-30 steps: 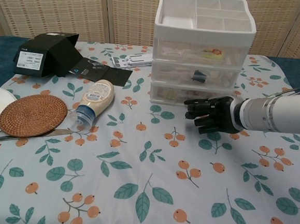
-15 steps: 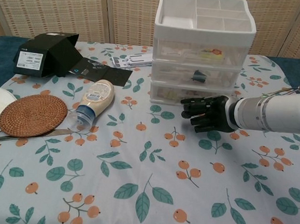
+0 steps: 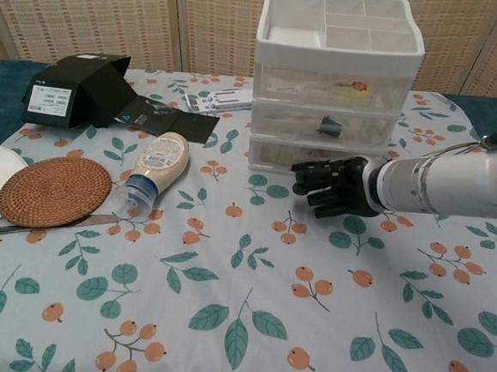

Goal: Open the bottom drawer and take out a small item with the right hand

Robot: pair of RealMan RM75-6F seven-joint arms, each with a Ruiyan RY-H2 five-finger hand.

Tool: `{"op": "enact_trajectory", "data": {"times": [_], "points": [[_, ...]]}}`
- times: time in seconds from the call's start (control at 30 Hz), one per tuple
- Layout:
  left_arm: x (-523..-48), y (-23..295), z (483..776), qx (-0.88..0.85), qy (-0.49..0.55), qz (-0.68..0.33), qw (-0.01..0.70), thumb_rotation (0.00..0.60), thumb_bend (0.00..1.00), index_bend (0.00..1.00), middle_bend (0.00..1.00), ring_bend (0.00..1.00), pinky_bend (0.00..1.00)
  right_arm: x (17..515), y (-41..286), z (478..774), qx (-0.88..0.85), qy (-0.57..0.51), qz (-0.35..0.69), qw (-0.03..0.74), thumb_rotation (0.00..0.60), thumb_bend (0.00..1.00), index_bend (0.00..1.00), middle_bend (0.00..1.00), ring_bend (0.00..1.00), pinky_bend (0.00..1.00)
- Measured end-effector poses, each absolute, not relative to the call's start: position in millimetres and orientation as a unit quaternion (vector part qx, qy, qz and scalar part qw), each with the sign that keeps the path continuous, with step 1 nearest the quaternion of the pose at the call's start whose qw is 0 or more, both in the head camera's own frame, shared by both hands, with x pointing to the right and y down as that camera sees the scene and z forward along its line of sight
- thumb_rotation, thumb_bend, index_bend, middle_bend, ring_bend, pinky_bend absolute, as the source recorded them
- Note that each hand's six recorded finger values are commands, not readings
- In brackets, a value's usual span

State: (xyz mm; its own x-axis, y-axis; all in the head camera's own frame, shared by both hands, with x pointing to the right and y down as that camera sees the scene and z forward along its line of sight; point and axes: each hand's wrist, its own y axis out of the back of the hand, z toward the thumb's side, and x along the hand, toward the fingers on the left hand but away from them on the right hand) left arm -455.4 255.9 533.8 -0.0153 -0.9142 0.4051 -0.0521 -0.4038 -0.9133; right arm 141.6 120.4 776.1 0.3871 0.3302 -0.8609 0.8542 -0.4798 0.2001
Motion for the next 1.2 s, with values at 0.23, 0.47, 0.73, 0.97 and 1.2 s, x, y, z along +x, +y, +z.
{"op": "enact_trajectory", "data": {"times": [0.23, 0.47, 0.73, 0.97, 1.2], "points": [[-455.0, 255.9, 533.4, -0.598, 0.404, -0.587, 0.367, 0.6, 0.18, 0.13, 0.04, 0.08, 0.07, 140.7, 120.4, 778.0, 0.765, 0.384, -0.4, 0.328, 0.6, 0.69, 0.16, 0.78, 1.0, 1.0], [-454.3, 256.1, 533.6, -0.599, 0.403, -0.587, 0.367, 0.6, 0.18, 0.13, 0.04, 0.08, 0.07, 141.0, 123.1, 776.7, 0.767, 0.38, -0.402, 0.325, 0.6, 0.69, 0.19, 0.78, 1.0, 1.0], [-452.8, 256.3, 534.3, -0.601, 0.401, -0.586, 0.367, 0.6, 0.18, 0.13, 0.04, 0.08, 0.07, 141.7, 132.4, 769.9, 0.773, 0.368, -0.401, 0.326, 0.6, 0.69, 0.19, 0.78, 1.0, 1.0], [-452.2, 257.1, 534.1, -0.601, 0.402, -0.585, 0.367, 0.6, 0.18, 0.13, 0.04, 0.08, 0.07, 141.6, 148.5, 761.9, 0.778, 0.351, -0.401, 0.333, 0.6, 0.69, 0.19, 0.77, 1.0, 1.0], [-449.7, 257.1, 533.8, -0.604, 0.402, -0.582, 0.368, 0.6, 0.18, 0.13, 0.04, 0.08, 0.07, 144.5, 161.3, 750.9, 0.788, 0.336, -0.4, 0.327, 0.6, 0.69, 0.06, 0.76, 1.0, 1.0]]}}
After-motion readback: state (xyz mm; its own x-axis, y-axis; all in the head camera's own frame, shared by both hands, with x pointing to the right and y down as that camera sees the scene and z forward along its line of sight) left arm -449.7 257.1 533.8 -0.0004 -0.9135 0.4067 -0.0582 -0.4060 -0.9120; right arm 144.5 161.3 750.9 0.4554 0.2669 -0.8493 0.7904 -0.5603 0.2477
